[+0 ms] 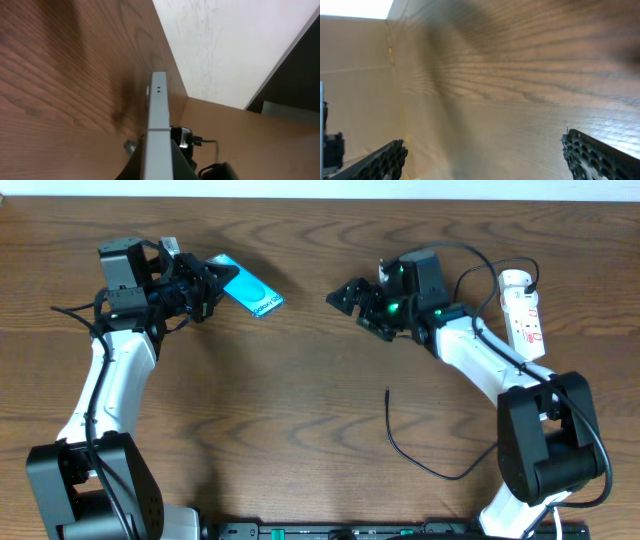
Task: Plug charger to phone and switch on socket
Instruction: 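Open the right gripper and pull it away from the smartphone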
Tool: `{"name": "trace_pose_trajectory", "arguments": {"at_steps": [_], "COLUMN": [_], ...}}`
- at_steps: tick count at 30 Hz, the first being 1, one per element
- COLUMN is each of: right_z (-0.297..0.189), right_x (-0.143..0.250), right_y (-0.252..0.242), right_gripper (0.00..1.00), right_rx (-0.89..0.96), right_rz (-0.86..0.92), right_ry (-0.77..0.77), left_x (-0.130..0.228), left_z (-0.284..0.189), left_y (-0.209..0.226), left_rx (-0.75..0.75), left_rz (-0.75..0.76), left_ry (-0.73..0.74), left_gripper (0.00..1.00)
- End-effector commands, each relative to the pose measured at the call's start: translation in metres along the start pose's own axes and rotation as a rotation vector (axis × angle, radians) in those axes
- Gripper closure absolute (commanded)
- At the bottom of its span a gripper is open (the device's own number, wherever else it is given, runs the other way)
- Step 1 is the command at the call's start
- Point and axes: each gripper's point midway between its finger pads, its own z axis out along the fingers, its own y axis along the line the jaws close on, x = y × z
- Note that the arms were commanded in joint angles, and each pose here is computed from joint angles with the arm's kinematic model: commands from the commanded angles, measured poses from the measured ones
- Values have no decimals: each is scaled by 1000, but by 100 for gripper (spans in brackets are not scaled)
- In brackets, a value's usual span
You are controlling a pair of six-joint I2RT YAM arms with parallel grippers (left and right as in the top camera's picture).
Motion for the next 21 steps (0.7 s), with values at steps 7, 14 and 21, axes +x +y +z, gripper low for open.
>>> {"name": "trace_pose_trajectory", "arguments": {"at_steps": [7,14,21], "right_z": [-41,-54,-65], "right_x": [-31,-13,9], "right_y": [-13,-41,-61], "right_gripper": [1,1,2], "right_rx": [339,520,672], "right_rz": [-203,-208,-224], "right_ry": [-54,2,67], "left_x": [17,27,38], "left_z": [-4,-4,-1], "left_y": [-13,-16,-22], "left_rx": [64,110,201], "left_rz": [168,226,276], "left_ry": [86,156,258], "left_gripper": [93,93,93]}}
